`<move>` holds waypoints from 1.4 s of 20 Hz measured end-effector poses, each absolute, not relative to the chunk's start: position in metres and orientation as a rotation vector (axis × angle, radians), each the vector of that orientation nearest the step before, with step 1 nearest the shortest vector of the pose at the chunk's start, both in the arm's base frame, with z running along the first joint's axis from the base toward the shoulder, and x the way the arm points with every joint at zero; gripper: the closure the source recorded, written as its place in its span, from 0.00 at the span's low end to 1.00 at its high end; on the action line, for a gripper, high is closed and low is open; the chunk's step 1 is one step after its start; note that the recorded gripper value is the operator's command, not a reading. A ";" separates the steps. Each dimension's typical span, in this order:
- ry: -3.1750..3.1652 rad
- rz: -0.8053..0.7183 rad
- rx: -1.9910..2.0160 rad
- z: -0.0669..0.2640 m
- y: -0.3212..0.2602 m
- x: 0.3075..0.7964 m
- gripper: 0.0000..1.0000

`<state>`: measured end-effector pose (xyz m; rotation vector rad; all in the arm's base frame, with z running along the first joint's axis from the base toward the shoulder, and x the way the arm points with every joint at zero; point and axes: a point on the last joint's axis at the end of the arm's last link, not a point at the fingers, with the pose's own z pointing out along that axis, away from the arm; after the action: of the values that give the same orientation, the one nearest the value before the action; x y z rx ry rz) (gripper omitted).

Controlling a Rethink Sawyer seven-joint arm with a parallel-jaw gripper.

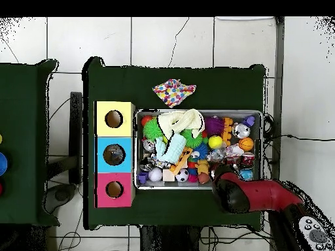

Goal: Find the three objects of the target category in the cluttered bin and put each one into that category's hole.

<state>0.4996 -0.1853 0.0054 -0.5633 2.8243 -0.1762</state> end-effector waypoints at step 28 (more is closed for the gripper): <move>2.828 -0.169 -0.663 0.001 -0.149 0.503 0.00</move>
<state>0.5031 -0.1488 0.0009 -0.6630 2.8281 -0.1689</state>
